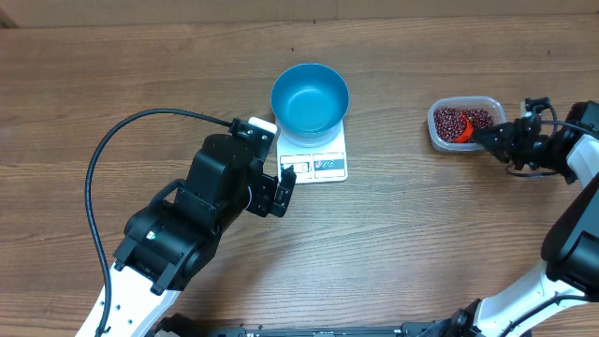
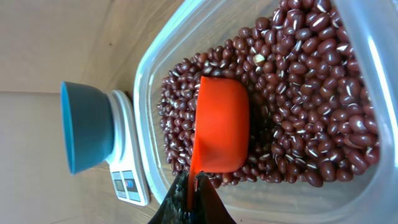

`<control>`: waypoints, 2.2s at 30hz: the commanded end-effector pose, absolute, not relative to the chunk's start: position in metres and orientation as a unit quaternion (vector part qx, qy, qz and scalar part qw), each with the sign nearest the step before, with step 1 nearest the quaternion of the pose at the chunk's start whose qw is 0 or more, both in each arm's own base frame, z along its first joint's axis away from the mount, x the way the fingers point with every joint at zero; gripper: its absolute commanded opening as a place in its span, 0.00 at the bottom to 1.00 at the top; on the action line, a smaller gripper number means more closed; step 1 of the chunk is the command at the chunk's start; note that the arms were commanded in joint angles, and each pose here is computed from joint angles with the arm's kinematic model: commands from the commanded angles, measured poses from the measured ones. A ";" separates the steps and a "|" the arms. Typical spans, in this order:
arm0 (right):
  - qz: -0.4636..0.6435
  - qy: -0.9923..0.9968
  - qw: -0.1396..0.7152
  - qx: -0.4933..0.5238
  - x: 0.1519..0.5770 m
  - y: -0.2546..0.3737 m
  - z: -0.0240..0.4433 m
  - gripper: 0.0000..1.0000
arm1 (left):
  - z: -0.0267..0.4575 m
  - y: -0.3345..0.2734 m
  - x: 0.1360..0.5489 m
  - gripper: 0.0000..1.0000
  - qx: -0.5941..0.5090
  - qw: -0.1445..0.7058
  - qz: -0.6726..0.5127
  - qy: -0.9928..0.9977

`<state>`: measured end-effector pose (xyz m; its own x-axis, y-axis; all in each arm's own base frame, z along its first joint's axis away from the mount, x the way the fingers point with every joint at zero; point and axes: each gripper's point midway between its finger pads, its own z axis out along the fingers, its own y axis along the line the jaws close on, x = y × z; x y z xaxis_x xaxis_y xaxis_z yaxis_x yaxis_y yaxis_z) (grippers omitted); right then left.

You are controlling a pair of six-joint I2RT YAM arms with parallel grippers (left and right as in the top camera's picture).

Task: Scoop item into bowl and weigh 150g on scale
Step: 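Lift the bean-filled scoop out of the tub with the right gripper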

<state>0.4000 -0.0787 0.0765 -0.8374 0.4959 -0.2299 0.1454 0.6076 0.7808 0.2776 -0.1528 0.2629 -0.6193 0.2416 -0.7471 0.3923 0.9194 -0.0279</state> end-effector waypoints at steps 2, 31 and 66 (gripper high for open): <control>0.449 0.841 0.238 0.183 0.402 -0.081 0.094 0.04 | 0.268 -0.151 0.281 1.00 0.171 0.406 -0.090 0.893; 0.528 0.785 0.280 0.163 0.403 -0.083 0.129 0.04 | 0.268 -0.151 0.281 1.00 0.171 0.406 -0.090 0.893; 0.666 0.708 0.213 0.099 0.405 -0.002 0.175 0.04 | 0.268 -0.151 0.281 1.00 0.171 0.406 -0.090 0.893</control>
<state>0.4035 -0.0184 0.1648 -0.8713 0.4653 -0.1561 -0.1073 0.1297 0.9857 0.2776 -0.1528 0.2629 -0.6191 0.2419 -0.7471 0.3925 0.9193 -0.0276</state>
